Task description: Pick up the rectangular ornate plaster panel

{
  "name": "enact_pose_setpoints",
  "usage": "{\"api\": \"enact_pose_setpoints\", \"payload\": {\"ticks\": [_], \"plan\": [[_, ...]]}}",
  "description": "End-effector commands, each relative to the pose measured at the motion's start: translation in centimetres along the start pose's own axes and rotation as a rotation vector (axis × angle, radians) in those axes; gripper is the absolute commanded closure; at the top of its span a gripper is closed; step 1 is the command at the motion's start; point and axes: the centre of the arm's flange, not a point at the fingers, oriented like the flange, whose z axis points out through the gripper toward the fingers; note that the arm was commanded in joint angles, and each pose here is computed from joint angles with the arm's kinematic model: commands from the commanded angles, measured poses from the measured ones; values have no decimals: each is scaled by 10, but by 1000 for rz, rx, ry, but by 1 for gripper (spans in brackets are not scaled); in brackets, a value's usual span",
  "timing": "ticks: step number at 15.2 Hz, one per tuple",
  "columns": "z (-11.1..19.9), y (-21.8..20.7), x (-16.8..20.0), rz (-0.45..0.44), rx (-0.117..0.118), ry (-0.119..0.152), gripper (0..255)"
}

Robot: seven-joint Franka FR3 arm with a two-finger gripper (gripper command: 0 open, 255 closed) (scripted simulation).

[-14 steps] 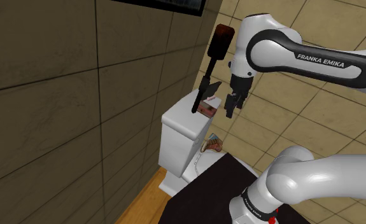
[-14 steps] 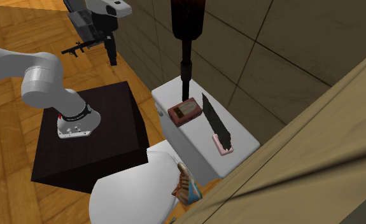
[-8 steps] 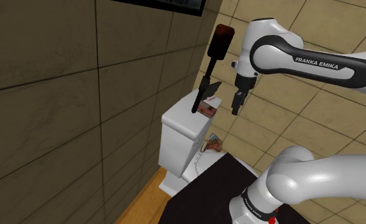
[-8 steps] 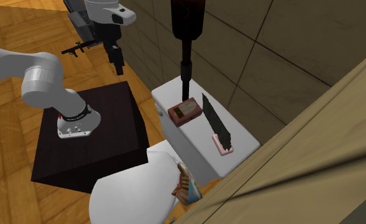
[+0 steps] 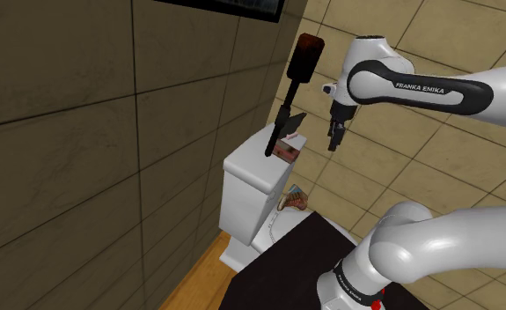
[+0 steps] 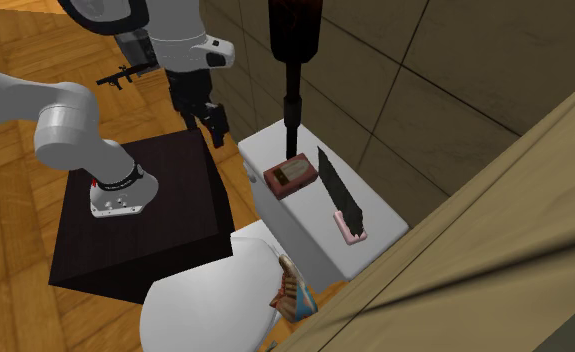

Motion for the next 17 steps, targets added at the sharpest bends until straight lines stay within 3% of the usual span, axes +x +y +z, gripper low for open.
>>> {"api": "enact_pose_setpoints", "payload": {"ticks": [1,9,17], "plan": [[8,21,-4,-87,-15,17,0],[31,116,9,-406,-65,86,0],[49,203,52,-726,-115,154,0]]}}
